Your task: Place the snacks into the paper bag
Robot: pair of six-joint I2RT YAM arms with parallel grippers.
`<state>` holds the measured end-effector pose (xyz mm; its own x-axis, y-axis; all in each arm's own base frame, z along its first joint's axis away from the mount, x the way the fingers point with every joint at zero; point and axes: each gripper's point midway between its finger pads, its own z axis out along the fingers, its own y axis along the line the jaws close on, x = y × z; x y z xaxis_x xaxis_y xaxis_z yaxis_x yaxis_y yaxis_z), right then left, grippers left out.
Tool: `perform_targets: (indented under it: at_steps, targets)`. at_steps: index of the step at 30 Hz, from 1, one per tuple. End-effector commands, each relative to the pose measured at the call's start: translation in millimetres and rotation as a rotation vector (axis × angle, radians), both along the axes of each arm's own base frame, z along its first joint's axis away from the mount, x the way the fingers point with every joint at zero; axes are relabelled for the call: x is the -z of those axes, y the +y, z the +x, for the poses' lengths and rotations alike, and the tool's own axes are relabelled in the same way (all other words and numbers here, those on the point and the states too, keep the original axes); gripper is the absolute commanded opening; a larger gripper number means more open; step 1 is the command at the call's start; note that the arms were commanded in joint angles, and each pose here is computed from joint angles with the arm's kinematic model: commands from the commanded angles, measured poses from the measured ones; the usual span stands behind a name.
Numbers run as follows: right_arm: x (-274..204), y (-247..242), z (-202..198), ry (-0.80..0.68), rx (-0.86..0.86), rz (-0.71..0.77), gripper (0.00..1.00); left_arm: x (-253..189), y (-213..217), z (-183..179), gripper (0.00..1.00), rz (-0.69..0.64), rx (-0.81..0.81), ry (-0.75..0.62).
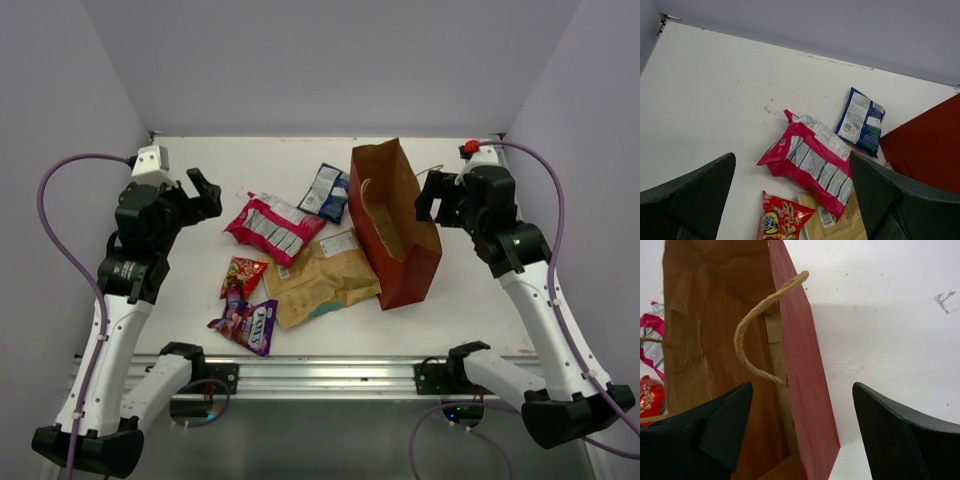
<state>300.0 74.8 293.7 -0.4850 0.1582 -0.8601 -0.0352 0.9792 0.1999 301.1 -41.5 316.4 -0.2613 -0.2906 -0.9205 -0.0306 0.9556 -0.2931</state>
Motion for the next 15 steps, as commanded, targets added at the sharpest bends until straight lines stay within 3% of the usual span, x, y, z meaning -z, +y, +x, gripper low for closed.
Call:
perform_targets:
  at_steps: [1,7,9,10,11,15]
  targets:
    - [3,7,5,-0.008,-0.031,0.01,0.85,-2,4,-2,1.0,0.032,-0.007,-0.016]
    - [28,7,11,0.063,-0.023,-0.007,0.69,6,5,0,1.0,0.04,-0.01,0.011]
    - [36,5,12,0.085,-0.017,-0.027,0.42,11,5,1,1.0,0.042,-0.011,0.022]
    - [36,5,12,0.087,-0.017,-0.028,0.42,12,5,1,1.0,0.044,-0.011,0.025]
    - [38,4,13,0.091,-0.011,-0.034,0.31,13,5,1,1.0,0.043,-0.011,0.026]
    - [36,-2,14,0.085,0.013,-0.055,0.1,16,4,1,1.0,0.051,-0.001,0.029]
